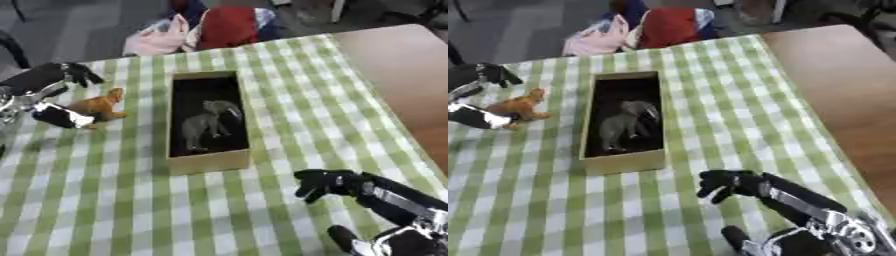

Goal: Pick up objects on the table and place them in the box.

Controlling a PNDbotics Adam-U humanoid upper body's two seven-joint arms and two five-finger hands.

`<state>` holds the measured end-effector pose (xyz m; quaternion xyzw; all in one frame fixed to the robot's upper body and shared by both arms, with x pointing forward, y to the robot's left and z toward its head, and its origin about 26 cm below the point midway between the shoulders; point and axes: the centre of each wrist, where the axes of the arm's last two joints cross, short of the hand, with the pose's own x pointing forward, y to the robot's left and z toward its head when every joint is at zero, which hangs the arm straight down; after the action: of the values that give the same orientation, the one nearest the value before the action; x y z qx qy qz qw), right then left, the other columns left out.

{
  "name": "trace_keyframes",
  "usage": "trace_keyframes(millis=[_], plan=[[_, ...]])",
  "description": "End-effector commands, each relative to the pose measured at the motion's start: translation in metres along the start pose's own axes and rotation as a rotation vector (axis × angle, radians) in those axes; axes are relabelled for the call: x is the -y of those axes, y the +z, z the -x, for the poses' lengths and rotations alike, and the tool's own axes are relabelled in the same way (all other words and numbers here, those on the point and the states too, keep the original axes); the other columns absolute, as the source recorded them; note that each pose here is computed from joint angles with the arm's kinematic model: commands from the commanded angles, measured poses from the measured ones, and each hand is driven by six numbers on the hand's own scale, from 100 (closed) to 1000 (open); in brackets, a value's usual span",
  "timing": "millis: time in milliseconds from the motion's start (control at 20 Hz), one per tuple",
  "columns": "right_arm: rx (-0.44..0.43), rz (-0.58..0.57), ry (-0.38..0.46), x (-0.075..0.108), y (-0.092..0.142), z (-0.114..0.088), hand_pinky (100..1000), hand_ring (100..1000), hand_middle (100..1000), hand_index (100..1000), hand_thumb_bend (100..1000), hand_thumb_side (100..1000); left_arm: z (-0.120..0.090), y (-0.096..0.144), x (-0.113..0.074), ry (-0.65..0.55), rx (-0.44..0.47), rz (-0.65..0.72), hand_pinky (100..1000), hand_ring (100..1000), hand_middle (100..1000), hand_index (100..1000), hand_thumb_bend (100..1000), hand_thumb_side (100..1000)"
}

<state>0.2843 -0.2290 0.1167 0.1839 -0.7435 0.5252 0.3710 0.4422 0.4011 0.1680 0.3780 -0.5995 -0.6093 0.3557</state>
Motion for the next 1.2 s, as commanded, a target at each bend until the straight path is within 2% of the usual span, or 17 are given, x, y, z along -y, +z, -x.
trace_keyframes(millis=[50,350,450,600,700,750,950,1150,1200], plan=[[-0.003,-0.007,0.029,0.006,0.002,-0.004,767,1000,786,929,125,369,0.012,0.007,-0.011,-0.042,-0.052,-0.017,702,652,689,831,403,371],[-0.002,-0.007,0.032,0.006,0.001,-0.004,767,1000,786,930,123,371,0.014,0.008,0.005,-0.059,-0.095,0.006,651,555,586,773,367,284],[-0.002,-0.007,0.033,0.006,0.001,-0.004,766,1000,786,930,123,372,0.013,0.007,0.009,-0.054,-0.099,0.0,626,505,530,731,325,231],[-0.001,-0.007,0.035,0.006,0.001,-0.004,766,1000,786,930,122,373,0.011,0.005,0.014,-0.029,-0.106,-0.029,584,425,440,648,209,162],[-0.001,-0.005,0.035,0.007,0.001,-0.004,766,1000,786,930,120,376,0.011,0.005,0.014,-0.005,-0.111,-0.062,568,394,397,611,114,165],[-0.001,-0.004,0.035,0.006,0.001,-0.004,766,1000,786,930,120,376,0.011,0.004,0.013,0.008,-0.112,-0.077,567,390,391,604,100,169],[-0.001,-0.003,0.033,0.006,0.001,-0.004,766,1000,786,931,116,374,0.007,0.002,0.004,0.066,-0.102,-0.13,565,379,376,589,100,182],[-0.002,-0.003,0.029,0.006,0.001,-0.004,766,1000,786,931,115,374,-0.001,-0.006,-0.02,0.111,-0.058,-0.2,568,375,368,583,100,189],[-0.002,-0.004,0.029,0.006,0.001,-0.003,766,1000,786,931,119,375,-0.004,-0.009,-0.027,0.119,-0.043,-0.216,570,375,368,584,100,284]])
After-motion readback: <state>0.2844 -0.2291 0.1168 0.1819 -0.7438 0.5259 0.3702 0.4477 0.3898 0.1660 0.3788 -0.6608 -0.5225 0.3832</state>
